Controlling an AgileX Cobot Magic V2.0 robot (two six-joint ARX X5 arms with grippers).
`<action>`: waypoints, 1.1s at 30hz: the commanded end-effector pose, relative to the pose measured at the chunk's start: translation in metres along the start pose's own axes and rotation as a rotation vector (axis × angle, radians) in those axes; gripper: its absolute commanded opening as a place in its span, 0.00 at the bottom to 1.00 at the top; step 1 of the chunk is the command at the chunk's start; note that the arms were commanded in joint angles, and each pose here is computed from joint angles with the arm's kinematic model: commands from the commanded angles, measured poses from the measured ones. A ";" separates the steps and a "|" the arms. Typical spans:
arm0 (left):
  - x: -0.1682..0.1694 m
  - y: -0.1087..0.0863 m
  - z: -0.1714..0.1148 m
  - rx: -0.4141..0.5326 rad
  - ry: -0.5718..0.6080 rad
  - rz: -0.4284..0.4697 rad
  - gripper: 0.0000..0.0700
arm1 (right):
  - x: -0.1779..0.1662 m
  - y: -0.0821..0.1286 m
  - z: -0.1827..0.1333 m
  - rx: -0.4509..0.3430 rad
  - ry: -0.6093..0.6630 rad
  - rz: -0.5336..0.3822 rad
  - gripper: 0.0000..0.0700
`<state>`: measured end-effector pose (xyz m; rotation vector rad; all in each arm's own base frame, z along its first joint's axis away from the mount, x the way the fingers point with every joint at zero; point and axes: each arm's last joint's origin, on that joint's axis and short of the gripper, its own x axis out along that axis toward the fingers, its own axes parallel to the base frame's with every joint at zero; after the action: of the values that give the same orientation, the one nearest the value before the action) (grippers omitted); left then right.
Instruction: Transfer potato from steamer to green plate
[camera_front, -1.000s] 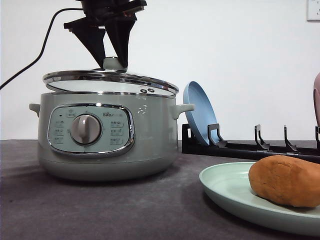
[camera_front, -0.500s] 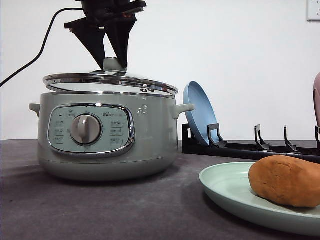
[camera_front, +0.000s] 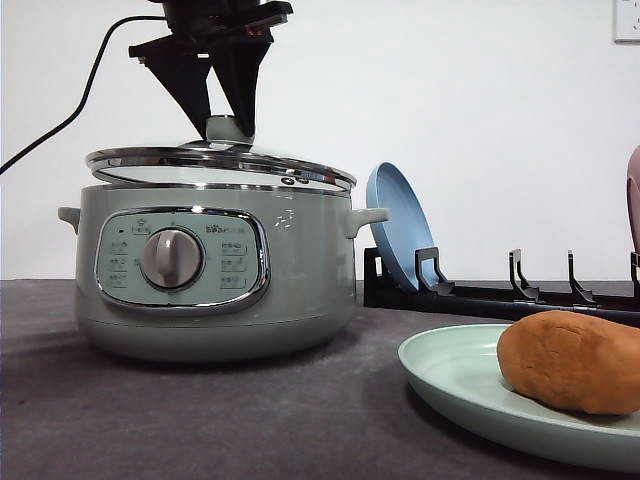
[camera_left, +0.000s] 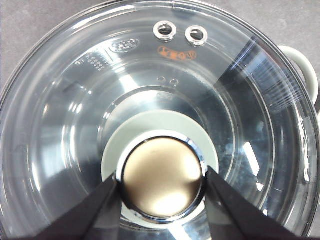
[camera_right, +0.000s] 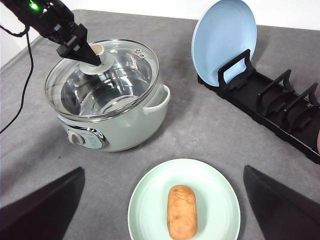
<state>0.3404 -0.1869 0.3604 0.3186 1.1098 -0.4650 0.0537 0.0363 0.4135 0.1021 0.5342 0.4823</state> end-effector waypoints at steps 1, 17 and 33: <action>-0.002 -0.003 0.007 0.008 -0.042 0.005 0.00 | -0.003 0.001 0.003 0.001 -0.017 0.007 0.92; -0.019 0.000 0.006 -0.003 -0.102 0.010 0.00 | -0.003 0.001 0.003 0.001 -0.018 0.007 0.92; -0.021 0.004 0.003 -0.021 -0.083 -0.012 0.00 | -0.003 0.001 0.003 0.003 -0.018 0.007 0.92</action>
<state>0.3422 -0.1805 0.3625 0.3004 1.1087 -0.4583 0.0537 0.0363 0.4135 0.1021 0.5342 0.4823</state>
